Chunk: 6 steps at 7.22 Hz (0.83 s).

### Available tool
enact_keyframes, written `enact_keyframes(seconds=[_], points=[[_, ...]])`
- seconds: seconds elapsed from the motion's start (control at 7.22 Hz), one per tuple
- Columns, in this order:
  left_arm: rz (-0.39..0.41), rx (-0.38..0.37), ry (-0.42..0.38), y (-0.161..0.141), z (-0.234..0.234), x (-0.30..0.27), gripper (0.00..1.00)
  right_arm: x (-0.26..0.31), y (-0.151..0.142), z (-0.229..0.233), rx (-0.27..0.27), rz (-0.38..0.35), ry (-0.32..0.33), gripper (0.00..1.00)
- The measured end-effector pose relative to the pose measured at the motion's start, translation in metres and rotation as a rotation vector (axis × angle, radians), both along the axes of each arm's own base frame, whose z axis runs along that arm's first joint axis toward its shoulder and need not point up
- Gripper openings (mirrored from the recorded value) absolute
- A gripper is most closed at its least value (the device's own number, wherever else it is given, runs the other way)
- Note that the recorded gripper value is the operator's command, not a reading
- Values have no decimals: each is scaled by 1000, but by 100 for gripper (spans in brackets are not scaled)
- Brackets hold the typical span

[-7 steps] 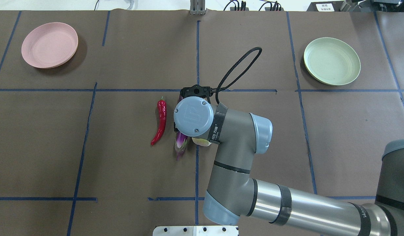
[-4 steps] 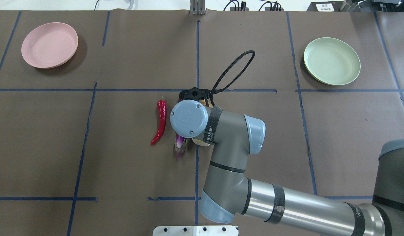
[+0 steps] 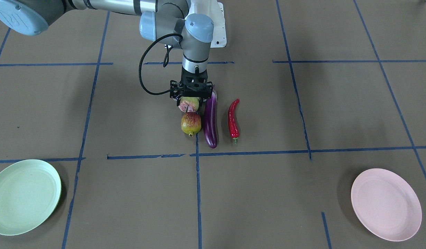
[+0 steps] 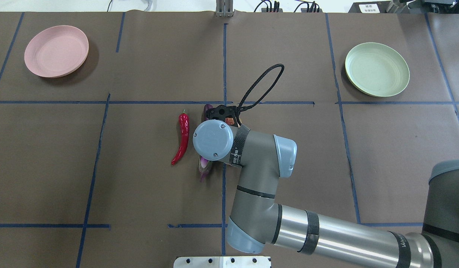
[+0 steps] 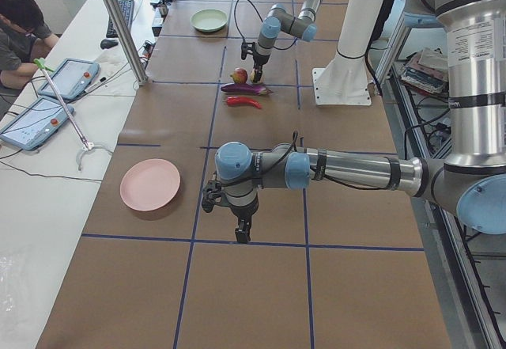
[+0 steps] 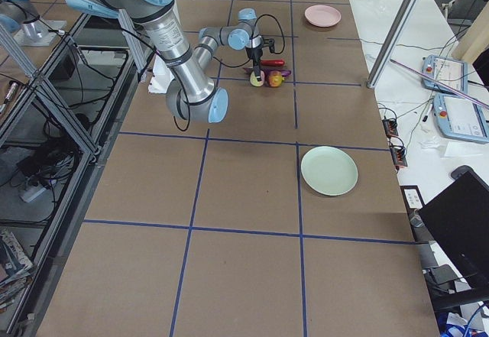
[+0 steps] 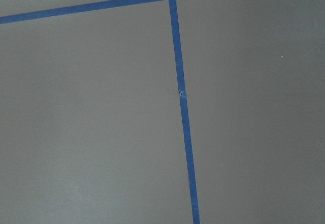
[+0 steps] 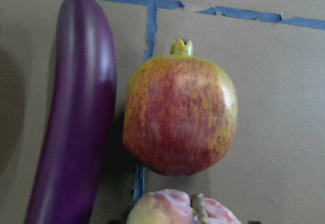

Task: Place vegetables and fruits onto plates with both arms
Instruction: 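Carry the apple with the right gripper onto the green plate and release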

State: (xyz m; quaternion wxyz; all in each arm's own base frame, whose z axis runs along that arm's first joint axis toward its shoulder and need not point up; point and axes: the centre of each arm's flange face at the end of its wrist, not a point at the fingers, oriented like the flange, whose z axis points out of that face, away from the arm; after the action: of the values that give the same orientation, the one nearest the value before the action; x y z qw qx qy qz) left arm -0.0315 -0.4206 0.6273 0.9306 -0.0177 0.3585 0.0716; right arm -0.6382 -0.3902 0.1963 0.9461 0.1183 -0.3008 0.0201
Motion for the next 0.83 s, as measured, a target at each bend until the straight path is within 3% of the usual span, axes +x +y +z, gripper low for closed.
enact_keyframes(seconds=[0.14,0.55,0.83], points=[[2,0,0,0,0,1,100,-1,1,0,-2,-5,2,29],[3,0,1,0,0,1,100,35,2,-34,-5,-17,-18,29],[8,3,1,0,-1,4,100,102,-28,-57,-15,-69,-26,29]])
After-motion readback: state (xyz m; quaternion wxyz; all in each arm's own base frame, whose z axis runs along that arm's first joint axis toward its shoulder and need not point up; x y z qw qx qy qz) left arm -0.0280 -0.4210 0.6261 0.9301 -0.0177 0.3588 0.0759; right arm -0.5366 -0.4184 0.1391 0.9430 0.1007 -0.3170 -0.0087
